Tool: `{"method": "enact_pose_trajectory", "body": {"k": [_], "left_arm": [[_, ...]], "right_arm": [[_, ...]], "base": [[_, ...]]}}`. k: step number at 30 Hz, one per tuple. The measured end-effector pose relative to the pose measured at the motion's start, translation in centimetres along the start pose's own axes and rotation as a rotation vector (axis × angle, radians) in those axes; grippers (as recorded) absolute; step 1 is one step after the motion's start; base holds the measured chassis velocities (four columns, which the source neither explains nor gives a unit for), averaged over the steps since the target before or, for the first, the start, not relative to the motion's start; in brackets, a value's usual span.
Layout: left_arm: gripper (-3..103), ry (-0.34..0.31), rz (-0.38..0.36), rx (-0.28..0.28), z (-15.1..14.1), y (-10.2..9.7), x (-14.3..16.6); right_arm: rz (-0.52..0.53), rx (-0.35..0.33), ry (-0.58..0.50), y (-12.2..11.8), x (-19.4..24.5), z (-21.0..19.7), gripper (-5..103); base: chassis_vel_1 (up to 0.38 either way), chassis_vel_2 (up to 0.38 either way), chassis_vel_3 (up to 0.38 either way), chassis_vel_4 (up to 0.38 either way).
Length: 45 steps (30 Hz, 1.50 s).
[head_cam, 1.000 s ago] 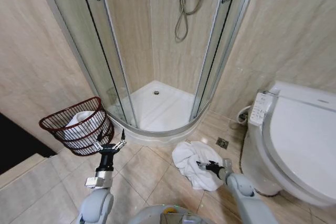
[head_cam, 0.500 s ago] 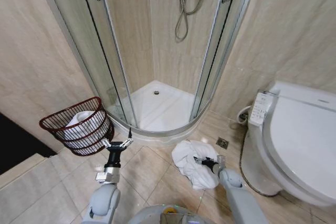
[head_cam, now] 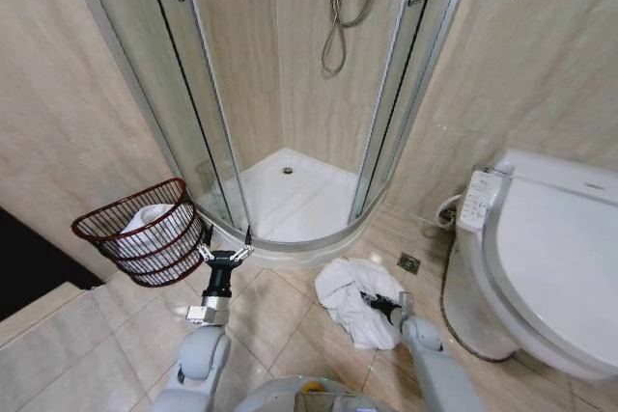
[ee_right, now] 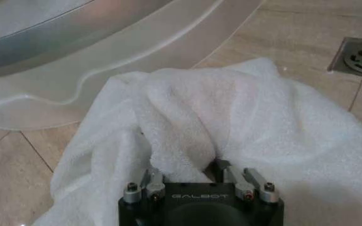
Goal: Discard the used towel into the hamper.
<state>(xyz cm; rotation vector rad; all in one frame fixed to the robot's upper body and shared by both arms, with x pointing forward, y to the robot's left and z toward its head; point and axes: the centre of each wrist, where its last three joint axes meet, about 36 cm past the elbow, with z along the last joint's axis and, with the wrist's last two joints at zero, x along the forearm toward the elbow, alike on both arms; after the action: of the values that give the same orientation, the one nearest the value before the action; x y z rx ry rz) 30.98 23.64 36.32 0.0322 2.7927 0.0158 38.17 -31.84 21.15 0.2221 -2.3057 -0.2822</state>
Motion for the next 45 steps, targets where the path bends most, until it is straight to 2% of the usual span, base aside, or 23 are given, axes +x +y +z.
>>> {"method": "enact_pose_trajectory", "body": {"k": [1, 2, 3, 5, 6, 9, 11, 15, 17, 18, 20, 21, 22, 23, 25, 26, 29, 31, 33, 34, 37, 43, 45], "left_arm": [[100, 0.0, 0.0, 0.0, 0.0, 0.0, 0.0], [100, 0.0, 0.002, 0.002, 0.1, 0.0, -0.1], [100, -0.001, 0.003, 0.005, 0.1, 0.0, -0.1], [100, -0.004, 0.006, 0.01, 0.1, 0.1, -0.2], [100, -0.004, 0.006, 0.01, 0.1, 0.1, -0.2], [100, -0.007, 0.005, 0.015, 0.2, 0.1, -0.4], [100, -0.006, 0.004, 0.017, 0.2, 0.1, -0.4], [100, -0.008, 0.0, 0.02, 0.2, 0.2, -0.3], [100, -0.011, -0.004, 0.022, 0.2, 0.3, -0.4], [100, -0.011, -0.004, 0.022, 0.2, 0.3, -0.4], [100, -0.014, -0.01, 0.028, 0.3, 0.3, -0.3], [100, -0.014, -0.01, 0.031, 0.5, 0.2, -0.3], [100, -0.014, -0.009, 0.033, 0.6, 0.1, -0.3], [100, -0.014, -0.009, 0.033, 0.6, 0.1, -0.3], [100, -0.017, -0.006, 0.041, 0.7, -0.2, -0.2], [100, -0.017, -0.006, 0.041, 0.7, -0.2, -0.2], [100, -0.026, -0.007, 0.047, 0.5, -0.4, 0.0], [100, -0.027, -0.008, 0.047, 0.5, -0.4, 0.0], [100, -0.029, -0.01, 0.05, 0.6, -0.4, 0.3], [100, -0.029, -0.01, 0.05, 0.6, -0.4, 0.3], [100, -0.027, -0.01, 0.055, 0.6, -0.5, 0.7], [100, -0.026, -0.013, 0.062, 0.6, -0.4, 0.7], [100, -0.026, -0.014, 0.064, 0.5, -0.3, 0.7]], "right_arm": [[0.0, 0.0, 0.0, 0.0, 0.0, 0.0, 46], [0.002, 0.001, -0.008, 0.1, 0.0, 0.1, 35], [0.002, 0.002, -0.011, 0.1, 0.1, 0.1, 35], [0.002, 0.002, -0.017, 0.3, 0.2, 0.0, 24], [0.002, 0.002, -0.017, 0.3, 0.2, 0.0, 24], [0.002, -0.006, -0.026, 0.8, -0.1, 0.1, 9], [0.007, -0.007, -0.033, 0.8, -0.2, 0.1, 6], [0.047, 0.003, -0.097, 1.0, -0.5, 0.2, 4], [0.121, 0.049, -0.198, 1.5, -0.2, 0.1, 4], [0.121, 0.049, -0.198, 1.5, -0.2, 0.1, 4], [0.212, 0.153, -0.308, 2.1, 0.3, 0.2, 4], [0.272, 0.235, -0.394, 2.5, 0.7, 0.3, 4], [0.302, 0.275, -0.445, 2.8, 1.0, 0.3, 4], [0.302, 0.275, -0.445, 2.8, 1.0, 0.3, 4], [0.364, 0.372, -0.59, 3.7, 2.5, -0.4, 4], [0.364, 0.372, -0.59, 3.7, 2.5, -0.4, 4], [0.395, 0.421, -0.739, 5.1, 5.8, -2.8, 4], [0.399, 0.428, -0.769, 5.5, 6.8, -3.4, 4], [0.402, 0.445, -0.877, 7.0, 10.3, -5.9, 4], [0.402, 0.445, -0.877, 7.0, 10.3, -5.9, 4], [0.391, 0.426, -0.965, 9.3, 14.5, -8.7, 4], [0.358, 0.4, -1.036, 11.9, 19.7, -11.1, 4], [0.31, 0.369, -1.05, 13.5, 22.9, -11.5, 4]], "base": [[0.0, 0.0, 0.0, 0.0], [0.0, 0.0, 0.0, 0.0], [0.0, 0.0, 0.0, 0.0], [0.0, 0.0, 0.0, 0.0], [0.0, 0.0, 0.0, 0.0], [0.0, 0.0, 0.0, 0.0], [0.0, 0.0, 0.0, 0.0], [0.0, 0.0, 0.0, 0.0], [0.0, 0.0, 0.0, 0.0], [0.0, 0.0, 0.0, 0.0], [0.0, 0.0, 0.0, 0.0], [0.0, 0.0, 0.0, 0.0], [0.0, 0.0, 0.0, 0.0], [0.0, 0.0, 0.0, 0.0], [0.0, 0.0, 0.0, 0.0], [0.0, 0.0, 0.0, 0.0], [0.0, 0.0, 0.0, 0.0], [0.0, 0.0, 0.0, 0.0], [0.0, 0.0, 0.0, 0.0], [0.0, 0.0, 0.0, 0.0], [0.0, 0.0, 0.0, 0.0], [0.0, 0.0, 0.0, 0.0], [0.0, 0.0, 0.0, 0.0]]}}
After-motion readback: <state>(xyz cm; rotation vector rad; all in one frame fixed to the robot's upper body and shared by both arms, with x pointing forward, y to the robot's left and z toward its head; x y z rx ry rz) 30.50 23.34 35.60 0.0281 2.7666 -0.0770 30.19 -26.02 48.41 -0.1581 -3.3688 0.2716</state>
